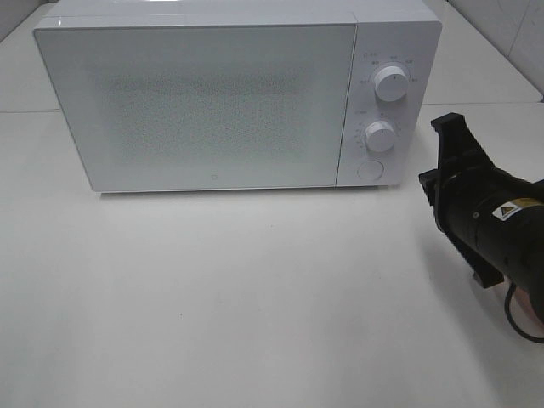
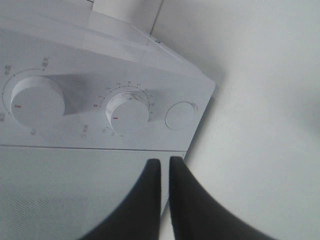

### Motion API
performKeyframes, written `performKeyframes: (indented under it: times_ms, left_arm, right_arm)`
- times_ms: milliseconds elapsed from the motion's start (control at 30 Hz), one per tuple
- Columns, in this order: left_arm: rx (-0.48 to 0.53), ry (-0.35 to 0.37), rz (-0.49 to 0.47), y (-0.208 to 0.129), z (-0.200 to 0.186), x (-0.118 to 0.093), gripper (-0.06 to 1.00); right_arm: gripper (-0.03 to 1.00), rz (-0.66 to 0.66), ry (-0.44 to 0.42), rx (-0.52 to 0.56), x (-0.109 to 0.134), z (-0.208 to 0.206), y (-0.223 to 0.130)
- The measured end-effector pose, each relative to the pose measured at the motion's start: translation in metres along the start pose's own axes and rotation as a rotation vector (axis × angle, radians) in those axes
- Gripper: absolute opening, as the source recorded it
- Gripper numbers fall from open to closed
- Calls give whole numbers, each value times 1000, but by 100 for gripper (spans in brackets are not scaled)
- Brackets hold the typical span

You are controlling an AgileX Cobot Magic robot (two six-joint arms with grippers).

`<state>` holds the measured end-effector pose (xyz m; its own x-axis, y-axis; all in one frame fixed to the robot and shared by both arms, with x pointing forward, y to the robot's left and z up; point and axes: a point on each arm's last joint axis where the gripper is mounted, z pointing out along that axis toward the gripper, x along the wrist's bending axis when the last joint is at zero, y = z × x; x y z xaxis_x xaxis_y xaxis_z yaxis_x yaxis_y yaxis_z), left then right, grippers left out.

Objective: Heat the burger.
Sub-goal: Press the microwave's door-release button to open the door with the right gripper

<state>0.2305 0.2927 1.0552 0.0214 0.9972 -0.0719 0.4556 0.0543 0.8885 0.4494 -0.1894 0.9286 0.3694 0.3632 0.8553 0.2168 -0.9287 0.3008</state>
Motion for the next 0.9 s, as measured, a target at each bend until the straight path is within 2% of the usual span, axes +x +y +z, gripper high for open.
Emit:
performKeyframes:
  times_ms: [33, 100, 267, 467, 900]
  left_arm:
    - [0, 0, 0, 0, 0, 0, 99]
    - [0, 0, 0, 0, 0, 0, 99]
    - [0, 0, 0, 0, 0, 0, 99]
    - [0, 0, 0, 0, 0, 0, 99]
    - [0, 0, 0, 0, 0, 0, 99]
  right_arm:
    - [1, 0, 0, 0, 0, 0, 0]
    - [0, 89, 6, 32, 1, 0, -3]
    - [0, 149, 4, 63, -1, 2, -7]
    - [0, 174, -55, 69, -14, 10, -14]
    - [0, 171, -70, 93, -25, 36, -18]
